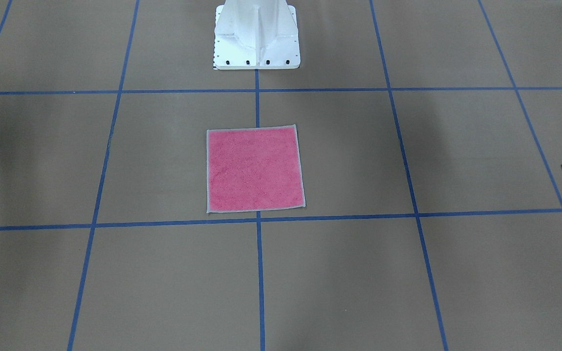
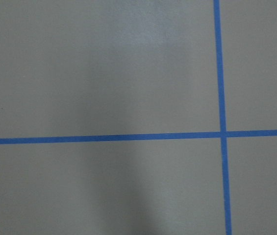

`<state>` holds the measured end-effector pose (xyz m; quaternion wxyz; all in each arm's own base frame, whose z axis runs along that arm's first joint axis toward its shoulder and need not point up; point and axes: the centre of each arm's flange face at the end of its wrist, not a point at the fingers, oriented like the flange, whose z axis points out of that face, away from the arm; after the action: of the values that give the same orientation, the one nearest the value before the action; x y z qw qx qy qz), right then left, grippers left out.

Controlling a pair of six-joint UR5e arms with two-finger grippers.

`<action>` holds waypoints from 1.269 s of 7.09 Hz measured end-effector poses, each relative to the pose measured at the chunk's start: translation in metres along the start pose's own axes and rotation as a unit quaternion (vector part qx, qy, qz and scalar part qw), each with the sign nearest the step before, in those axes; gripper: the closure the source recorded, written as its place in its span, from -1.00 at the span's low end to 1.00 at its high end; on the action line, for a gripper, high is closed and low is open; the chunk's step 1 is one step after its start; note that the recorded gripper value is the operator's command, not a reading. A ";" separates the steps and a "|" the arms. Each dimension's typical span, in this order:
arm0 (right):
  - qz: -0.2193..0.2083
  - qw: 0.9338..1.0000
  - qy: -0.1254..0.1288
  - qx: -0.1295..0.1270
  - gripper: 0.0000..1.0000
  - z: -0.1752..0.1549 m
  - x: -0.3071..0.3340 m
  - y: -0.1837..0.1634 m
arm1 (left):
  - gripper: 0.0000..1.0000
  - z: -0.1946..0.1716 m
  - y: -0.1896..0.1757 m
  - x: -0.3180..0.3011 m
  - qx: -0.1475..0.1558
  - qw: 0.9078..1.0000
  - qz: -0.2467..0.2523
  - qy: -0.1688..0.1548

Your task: Fold towel twice with both arms

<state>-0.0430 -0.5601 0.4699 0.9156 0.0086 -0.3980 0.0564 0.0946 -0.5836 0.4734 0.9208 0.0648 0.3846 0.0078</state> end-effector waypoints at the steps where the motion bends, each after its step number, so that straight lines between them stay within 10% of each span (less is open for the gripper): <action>1: 0.006 1.000 -0.009 0.002 -1.00 -0.001 -0.044 -0.009 | -1.00 0.011 0.001 0.070 0.007 0.999 -0.016 0.028; 5: -0.069 0.996 -0.059 -0.003 -1.00 0.048 -0.160 0.008 | -1.00 0.067 0.060 0.306 -0.015 0.975 -0.145 0.167; 9: -0.046 0.995 -0.083 -0.016 -1.00 0.073 -0.192 0.026 | -1.00 0.111 0.150 0.445 -0.048 0.956 -0.223 0.186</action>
<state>-0.2289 -0.5574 0.3789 0.8813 0.0173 -0.4723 0.0067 0.4921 -0.4188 0.2551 0.8135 -0.0693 0.5526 -0.1675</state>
